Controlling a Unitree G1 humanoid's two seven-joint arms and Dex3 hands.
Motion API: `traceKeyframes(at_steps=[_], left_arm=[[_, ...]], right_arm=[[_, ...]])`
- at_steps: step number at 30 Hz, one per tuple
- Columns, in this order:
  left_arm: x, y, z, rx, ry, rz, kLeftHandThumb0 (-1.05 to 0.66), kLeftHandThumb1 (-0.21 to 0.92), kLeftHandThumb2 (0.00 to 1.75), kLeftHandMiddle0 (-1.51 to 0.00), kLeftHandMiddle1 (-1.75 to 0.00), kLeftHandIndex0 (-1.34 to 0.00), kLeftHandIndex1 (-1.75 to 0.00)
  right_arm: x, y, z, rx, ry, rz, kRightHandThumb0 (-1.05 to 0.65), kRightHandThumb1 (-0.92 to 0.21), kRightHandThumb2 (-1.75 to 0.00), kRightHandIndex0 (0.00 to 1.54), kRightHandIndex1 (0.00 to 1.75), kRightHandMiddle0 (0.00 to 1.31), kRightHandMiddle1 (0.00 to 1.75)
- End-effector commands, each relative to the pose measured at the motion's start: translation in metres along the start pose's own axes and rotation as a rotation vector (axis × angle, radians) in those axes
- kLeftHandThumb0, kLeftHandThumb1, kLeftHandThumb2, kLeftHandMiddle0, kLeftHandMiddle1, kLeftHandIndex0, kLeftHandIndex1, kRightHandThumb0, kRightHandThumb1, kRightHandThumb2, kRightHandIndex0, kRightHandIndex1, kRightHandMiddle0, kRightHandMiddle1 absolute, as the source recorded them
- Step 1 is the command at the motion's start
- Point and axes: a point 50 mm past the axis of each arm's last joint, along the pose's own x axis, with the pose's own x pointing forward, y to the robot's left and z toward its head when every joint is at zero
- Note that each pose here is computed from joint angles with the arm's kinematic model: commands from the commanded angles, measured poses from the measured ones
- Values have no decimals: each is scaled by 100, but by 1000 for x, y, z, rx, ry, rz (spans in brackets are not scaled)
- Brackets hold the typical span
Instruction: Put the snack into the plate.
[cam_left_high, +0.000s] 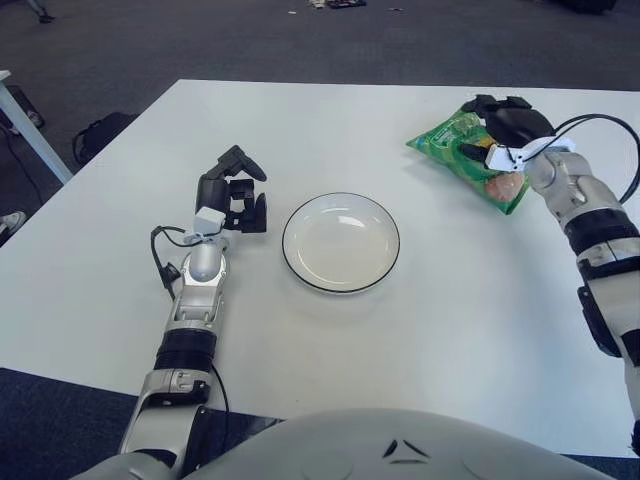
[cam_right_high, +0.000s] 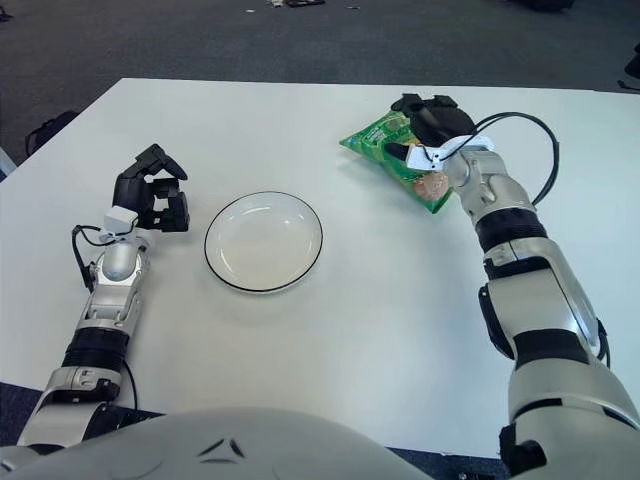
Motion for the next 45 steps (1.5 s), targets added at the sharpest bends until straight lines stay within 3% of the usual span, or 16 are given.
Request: traceKeyframes(at_steps=[1, 16, 24, 30, 39, 45], left_arm=[[-51, -6, -43, -29, 242, 6, -55, 16, 151, -143, -175, -75, -175], [-51, -6, -44, -55, 243, 36, -56, 16, 152, -143, -175, -76, -175], [-51, -4, -44, -80, 249, 49, -56, 15, 153, -144, -175, -76, -175], [-51, -3, -45, -81, 247, 51, -56, 14, 153, -143, -175, -77, -175], [-50, -3, -45, -65, 241, 44, -57, 14, 154, -144, -175, -77, -175], [-50, -3, -44, -55, 236, 44, -57, 14, 154, -144, -175, -77, -175]], right_arm=[[6, 2, 6, -28, -26, 19, -84, -92, -85, 0, 52, 0, 79], [0, 50, -4, -24, 100, 242, -86, -92, -83, 0, 40, 0, 78], [-7, 68, -5, -12, 121, 313, -93, -92, -88, 0, 18, 0, 67], [-10, 74, -4, -27, 99, 358, -99, -92, -86, 0, 2, 0, 63], [-20, 84, -12, -56, 127, 370, -101, -92, -87, 0, 0, 0, 60], [-20, 84, -12, -99, 136, 300, -95, -92, -90, 0, 0, 0, 65]])
